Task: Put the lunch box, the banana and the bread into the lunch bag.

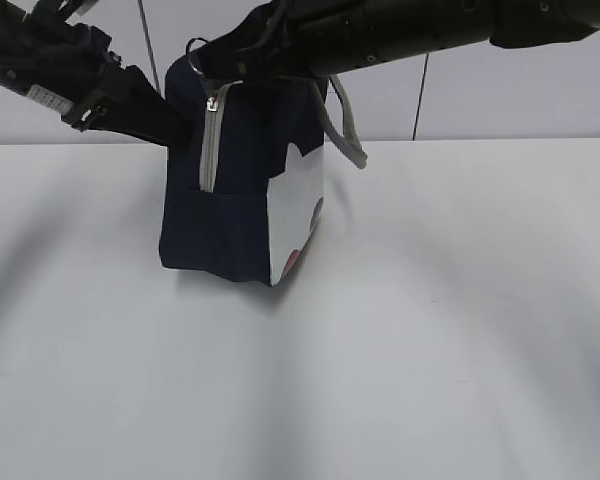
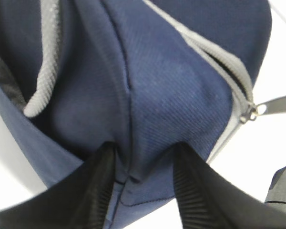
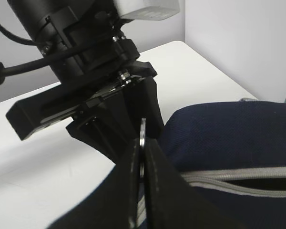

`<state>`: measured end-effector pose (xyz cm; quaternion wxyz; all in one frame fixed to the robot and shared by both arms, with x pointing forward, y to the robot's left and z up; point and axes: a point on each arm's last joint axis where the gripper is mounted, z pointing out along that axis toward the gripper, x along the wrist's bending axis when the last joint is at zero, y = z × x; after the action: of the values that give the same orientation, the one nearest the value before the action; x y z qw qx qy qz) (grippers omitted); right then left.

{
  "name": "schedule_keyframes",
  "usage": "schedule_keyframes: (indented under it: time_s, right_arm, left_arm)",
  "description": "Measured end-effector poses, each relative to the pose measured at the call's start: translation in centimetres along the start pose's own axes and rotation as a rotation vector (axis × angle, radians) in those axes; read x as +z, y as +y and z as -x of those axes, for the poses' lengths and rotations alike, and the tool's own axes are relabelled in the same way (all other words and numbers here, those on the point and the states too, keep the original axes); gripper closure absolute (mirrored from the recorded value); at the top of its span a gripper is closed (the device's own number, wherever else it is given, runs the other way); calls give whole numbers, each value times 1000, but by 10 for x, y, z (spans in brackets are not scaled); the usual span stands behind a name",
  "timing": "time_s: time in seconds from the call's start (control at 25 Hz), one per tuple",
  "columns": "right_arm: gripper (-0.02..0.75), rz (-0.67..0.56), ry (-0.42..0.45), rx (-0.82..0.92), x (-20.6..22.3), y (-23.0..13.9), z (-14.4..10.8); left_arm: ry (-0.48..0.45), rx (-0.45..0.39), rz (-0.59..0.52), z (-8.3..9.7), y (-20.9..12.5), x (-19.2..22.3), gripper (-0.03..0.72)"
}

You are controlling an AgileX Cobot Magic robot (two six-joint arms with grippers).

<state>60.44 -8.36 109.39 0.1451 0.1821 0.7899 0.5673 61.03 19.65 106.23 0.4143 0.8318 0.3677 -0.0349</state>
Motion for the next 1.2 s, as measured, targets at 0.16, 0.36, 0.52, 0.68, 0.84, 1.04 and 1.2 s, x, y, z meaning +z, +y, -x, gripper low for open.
schedule_keyframes:
  time_s: [0.16,0.36,0.52,0.68,0.84,1.04,1.2]
  right_arm:
    - [754,0,0,4,0,0,0]
    - [754,-1,3,4,0,0,0]
    - [754,-1,3,4,0,0,0]
    - [754,-1,3,6,0,0,0]
    - [754,-1,3,6,0,0,0]
    - [754,-2,3,5,0,0,0]
    - [754,-2,4,5,0,0,0]
  left_arm:
    - [-4,65,0,0,0,0,383]
    - [-25,43,-16,2,-1,0,384]
    - [-37,24,-41,-2,-7,-6,308]
    - [-31,47,-20,-9,-8,-13,212]
    - [-38,128,-13,-9,-8,-13,170]
    - [-88,226,28,-4,-5,-13,160]
    - [-118,246,62,-1,-2,-14,160]
